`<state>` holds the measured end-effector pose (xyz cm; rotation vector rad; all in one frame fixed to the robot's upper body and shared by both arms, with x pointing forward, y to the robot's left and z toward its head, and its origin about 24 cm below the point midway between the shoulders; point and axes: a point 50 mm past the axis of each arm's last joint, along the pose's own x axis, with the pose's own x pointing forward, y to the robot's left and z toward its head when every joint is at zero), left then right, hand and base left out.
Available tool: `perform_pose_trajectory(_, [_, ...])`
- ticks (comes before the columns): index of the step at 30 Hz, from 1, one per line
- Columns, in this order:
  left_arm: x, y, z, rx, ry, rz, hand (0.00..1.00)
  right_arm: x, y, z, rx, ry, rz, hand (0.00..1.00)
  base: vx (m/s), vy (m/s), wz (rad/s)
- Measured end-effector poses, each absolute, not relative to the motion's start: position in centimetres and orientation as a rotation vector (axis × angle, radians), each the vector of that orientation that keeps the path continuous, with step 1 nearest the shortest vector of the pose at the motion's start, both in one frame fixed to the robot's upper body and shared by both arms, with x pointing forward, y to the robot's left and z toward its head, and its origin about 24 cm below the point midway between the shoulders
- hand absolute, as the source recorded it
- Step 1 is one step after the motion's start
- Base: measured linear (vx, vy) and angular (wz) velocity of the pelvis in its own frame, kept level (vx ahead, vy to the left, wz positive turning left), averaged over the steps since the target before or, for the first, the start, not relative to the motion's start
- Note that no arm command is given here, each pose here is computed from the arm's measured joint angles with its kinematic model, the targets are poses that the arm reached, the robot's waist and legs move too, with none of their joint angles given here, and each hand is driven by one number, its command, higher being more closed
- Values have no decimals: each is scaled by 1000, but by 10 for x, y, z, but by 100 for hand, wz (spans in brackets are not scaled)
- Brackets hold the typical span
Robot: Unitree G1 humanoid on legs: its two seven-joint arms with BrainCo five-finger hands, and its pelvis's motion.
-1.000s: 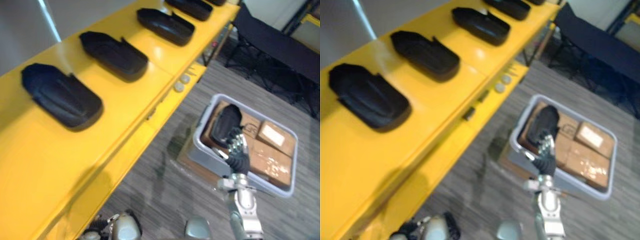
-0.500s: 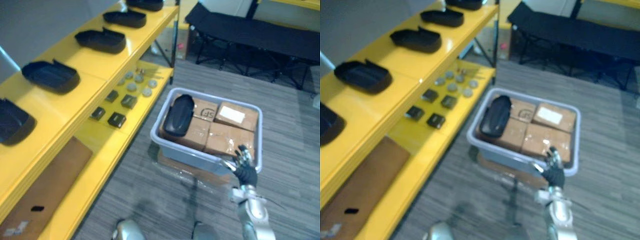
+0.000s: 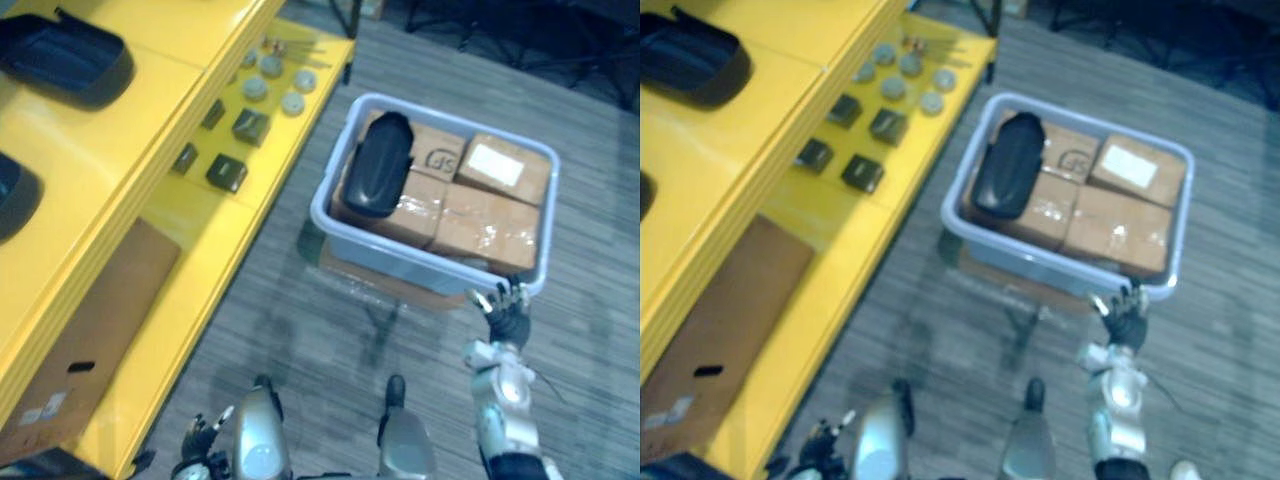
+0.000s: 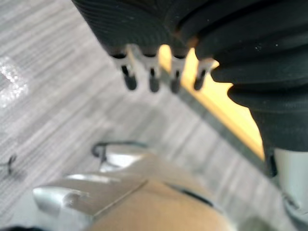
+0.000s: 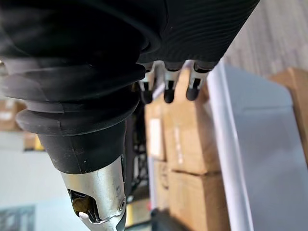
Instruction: Walk over and take plastic housings, then place them on the shelf
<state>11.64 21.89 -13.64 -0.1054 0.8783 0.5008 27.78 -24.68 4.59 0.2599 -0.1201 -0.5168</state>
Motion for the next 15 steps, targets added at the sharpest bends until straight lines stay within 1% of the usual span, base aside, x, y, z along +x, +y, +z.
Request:
perform_pose_trajectory(1, [116,217,-137,-110,882,497,0,293,-249,64,251,-171,-514,0,-58,11,22])
perform_pose_trajectory(2, [116,216,-138,-111,888,496,0,300,-250,73,246,-193,-510,0,-42,15,38])
perform_pose_trajectory(4, [112,214,-141,-115,919,483,0,329,-263,115,248,-283,-529,0,-31,16,36])
perform_pose_trajectory(7, [109,211,-144,-128,953,458,0,350,-277,156,245,-349,-549,0,-22,15,27])
perform_pose_trajectory(10, [107,200,-148,-144,981,402,0,362,-300,187,229,-363,-598,0,-21,29,28])
perform_pose_trajectory(12, [104,191,-151,-176,997,373,0,367,-308,204,202,-372,-620,0,-20,37,26])
perform_pose_trajectory(15, [102,182,-154,-209,1014,335,0,370,-322,216,125,-327,-692,0,-28,11,21])
